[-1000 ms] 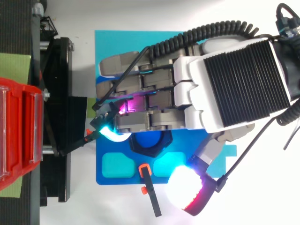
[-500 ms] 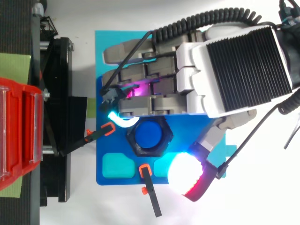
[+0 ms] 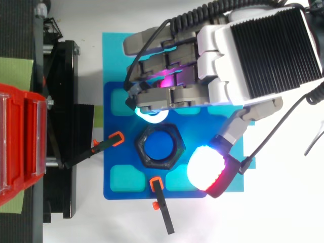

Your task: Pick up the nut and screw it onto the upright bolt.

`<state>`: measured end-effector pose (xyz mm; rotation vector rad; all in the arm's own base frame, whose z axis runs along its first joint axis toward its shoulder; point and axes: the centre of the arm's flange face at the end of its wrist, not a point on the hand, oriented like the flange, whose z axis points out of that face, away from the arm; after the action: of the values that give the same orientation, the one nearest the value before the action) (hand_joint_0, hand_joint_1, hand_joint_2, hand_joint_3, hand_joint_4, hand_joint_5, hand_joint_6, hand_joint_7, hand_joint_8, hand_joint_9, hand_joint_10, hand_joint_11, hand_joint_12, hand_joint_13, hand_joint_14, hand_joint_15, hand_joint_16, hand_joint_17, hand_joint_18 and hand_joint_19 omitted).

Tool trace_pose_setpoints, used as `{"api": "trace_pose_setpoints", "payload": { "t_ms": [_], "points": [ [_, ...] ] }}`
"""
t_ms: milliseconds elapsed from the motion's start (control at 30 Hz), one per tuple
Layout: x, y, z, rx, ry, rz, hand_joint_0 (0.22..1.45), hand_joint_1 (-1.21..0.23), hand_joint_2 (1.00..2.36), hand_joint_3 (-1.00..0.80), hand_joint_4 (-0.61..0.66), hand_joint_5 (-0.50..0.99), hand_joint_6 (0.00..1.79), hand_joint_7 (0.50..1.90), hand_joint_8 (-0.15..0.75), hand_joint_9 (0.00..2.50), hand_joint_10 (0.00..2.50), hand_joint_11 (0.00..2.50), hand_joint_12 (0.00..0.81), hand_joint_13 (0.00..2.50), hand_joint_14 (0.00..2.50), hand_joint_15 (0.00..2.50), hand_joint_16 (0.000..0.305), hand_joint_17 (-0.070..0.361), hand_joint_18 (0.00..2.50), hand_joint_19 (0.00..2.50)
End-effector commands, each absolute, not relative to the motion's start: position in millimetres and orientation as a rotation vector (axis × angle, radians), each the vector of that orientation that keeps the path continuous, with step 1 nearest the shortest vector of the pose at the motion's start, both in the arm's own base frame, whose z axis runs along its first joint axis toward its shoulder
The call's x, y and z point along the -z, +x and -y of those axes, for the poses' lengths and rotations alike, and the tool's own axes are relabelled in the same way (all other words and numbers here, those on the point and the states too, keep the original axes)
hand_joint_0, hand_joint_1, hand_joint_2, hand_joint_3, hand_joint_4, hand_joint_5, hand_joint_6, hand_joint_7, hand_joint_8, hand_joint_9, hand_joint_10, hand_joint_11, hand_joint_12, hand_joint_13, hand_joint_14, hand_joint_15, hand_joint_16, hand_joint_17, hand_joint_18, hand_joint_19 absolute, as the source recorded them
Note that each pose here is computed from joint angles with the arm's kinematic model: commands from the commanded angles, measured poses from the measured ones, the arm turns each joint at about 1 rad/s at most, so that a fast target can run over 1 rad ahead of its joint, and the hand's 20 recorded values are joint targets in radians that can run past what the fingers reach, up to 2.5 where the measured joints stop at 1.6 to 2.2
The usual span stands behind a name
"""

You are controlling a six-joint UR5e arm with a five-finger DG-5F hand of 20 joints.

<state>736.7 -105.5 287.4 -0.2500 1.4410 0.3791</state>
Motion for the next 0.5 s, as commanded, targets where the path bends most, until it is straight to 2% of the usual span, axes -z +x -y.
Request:
{"api": "trace_pose_setpoints", "payload": {
  "t_ms": [0,233,333,467],
  "points": [
    [-287,735,111,-0.378,-0.251,-1.44,0.5,-0.17,1.0,-0.5,0.11,0.04,0.55,1.51,0.267,1.18,0.0,0.0,0.115,0.85,0.0,0.0,0.006,0.012,0.52,0.0],
    [-289,735,121,-0.373,-0.257,-1.421,0.5,-0.19,1.0,-0.5,0.09,0.05,0.57,1.44,0.266,1.27,0.0,0.0,0.101,0.89,0.0,0.0,0.004,0.009,0.55,0.0],
    [-290,734,125,-0.372,-0.259,-1.418,0.5,-0.19,1.0,-0.5,0.11,0.04,0.5,1.58,0.271,1.26,0.0,0.0,0.108,0.88,0.0,0.0,0.005,0.01,0.55,0.0],
    [-290,733,130,-0.372,-0.263,-1.414,0.5,-0.18,1.0,-0.5,0.18,0.01,0.5,1.47,0.269,1.21,0.0,0.02,0.125,0.85,0.0,0.0,0.007,0.015,0.51,0.0]
  ]
}}
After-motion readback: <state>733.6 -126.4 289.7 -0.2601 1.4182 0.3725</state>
